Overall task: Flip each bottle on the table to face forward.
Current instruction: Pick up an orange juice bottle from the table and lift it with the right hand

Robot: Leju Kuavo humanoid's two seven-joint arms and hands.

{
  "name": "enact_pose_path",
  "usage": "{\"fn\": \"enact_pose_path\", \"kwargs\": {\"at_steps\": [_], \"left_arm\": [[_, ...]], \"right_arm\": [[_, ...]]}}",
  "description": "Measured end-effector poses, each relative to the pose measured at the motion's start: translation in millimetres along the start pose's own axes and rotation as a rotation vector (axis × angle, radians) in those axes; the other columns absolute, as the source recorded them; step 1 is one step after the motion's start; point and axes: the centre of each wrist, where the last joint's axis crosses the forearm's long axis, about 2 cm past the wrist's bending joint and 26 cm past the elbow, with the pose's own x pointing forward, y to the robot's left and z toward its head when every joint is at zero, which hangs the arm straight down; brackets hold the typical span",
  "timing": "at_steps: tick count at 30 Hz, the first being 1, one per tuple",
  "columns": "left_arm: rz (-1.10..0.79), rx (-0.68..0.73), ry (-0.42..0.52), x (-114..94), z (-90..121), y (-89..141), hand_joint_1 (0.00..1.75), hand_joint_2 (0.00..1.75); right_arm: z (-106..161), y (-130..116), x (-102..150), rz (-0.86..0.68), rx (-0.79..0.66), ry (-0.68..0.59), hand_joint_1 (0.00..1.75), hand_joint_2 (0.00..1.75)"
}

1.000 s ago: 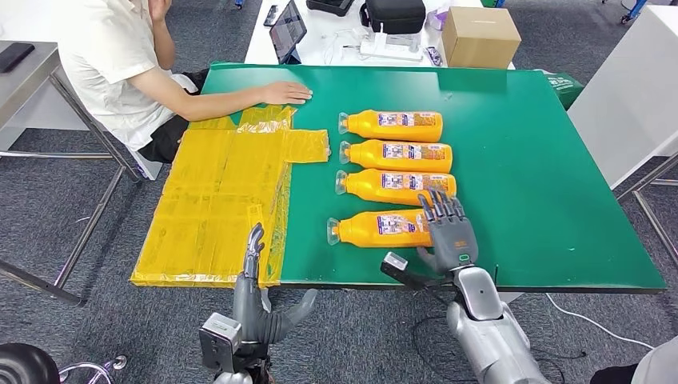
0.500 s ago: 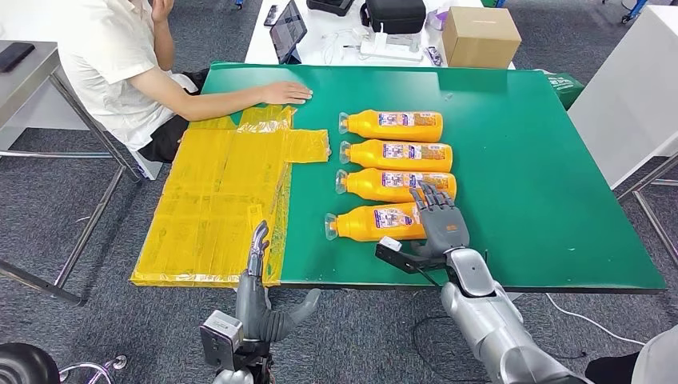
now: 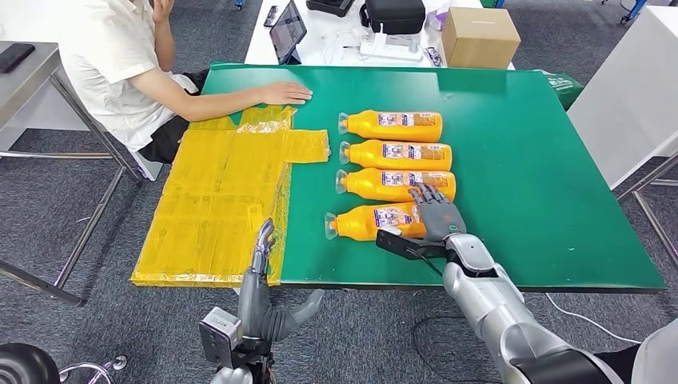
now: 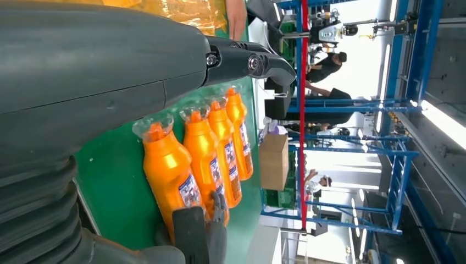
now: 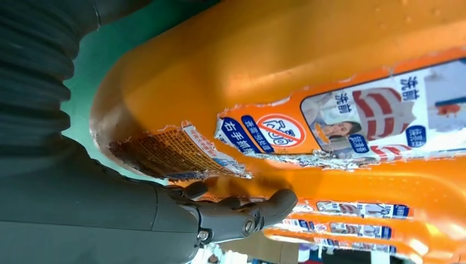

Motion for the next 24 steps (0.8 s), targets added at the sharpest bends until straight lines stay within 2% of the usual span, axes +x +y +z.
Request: {"fn": "enact_pose_path", "kwargs": {"at_steps": [1, 5, 9, 13, 24], "left_arm": [[0.002, -0.001, -0.001, 0.4, -0.3, 0.0, 0.0, 1.75], [0.006, -0.004, -0.004, 1.3, -1.1, -0.1, 0.0, 1.75], [0.018, -0.016, -0.01, 2.9, -2.3, -0.6, 0.0, 1.75], [0.023, -0.019, -0.021, 5.6, -3.3, -0.7, 0.0, 1.75], [0.01, -0.015, -0.036, 10.8, 0.4, 1.8, 0.0, 1.75]], "right_arm": [[-0.5, -0.6, 0.1, 0.0, 0.002, -0.001, 0.01, 1.75], [-1.3, -1.1, 0.0, -0.009, 0.026, -0.007, 1.73, 1.75], [-1.9, -2.1, -1.5, -0.032, 0.053, -0.042, 1.75, 1.75], [-0.6, -0.5, -0.6, -0.071, 0.018, -0.077, 1.75, 1.75], [12.8, 18.4, 11.7, -0.144, -0.034, -0.108, 1.75, 1.75]]}}
